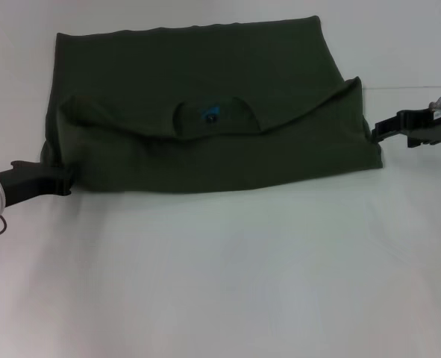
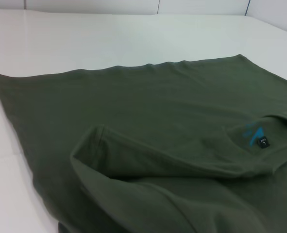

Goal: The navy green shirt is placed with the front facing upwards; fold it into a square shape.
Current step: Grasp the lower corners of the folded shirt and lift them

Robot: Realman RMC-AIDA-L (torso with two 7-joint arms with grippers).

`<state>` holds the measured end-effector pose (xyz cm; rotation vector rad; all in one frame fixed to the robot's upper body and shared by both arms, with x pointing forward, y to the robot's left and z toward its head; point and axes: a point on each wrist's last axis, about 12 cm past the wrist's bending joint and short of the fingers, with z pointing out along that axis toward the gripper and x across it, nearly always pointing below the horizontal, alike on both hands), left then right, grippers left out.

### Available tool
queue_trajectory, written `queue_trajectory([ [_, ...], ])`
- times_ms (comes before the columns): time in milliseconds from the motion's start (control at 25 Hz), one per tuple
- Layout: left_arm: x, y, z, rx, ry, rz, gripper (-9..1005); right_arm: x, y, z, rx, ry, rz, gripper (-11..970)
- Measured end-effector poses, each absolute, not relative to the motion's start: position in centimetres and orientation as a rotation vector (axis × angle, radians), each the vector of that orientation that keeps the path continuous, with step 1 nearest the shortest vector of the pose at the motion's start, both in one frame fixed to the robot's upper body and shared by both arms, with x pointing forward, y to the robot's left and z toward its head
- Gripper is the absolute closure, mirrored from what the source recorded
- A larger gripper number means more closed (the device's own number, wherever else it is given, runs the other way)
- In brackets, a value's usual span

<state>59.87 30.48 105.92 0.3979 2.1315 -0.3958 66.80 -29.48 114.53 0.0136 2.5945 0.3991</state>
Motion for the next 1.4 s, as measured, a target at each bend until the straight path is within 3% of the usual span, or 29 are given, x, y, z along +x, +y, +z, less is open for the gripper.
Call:
queue_trajectory([
  [520,60.2,30.1,106.1,0.413,2.127,-0.401,951,67.3,-26.4,112.1,0.0,2.542,0.371,199],
  [1160,60.2,30.0,106.1,0.415,2.126,-0.402,947,67.0,-26.0,110.2,0.034,2.533,0.349,199],
  [1400,60.3,30.0,106.2,0.416,2.125,-0.402,945,66.9,-25.2,109.9,0.028,2.522,0.354,306],
])
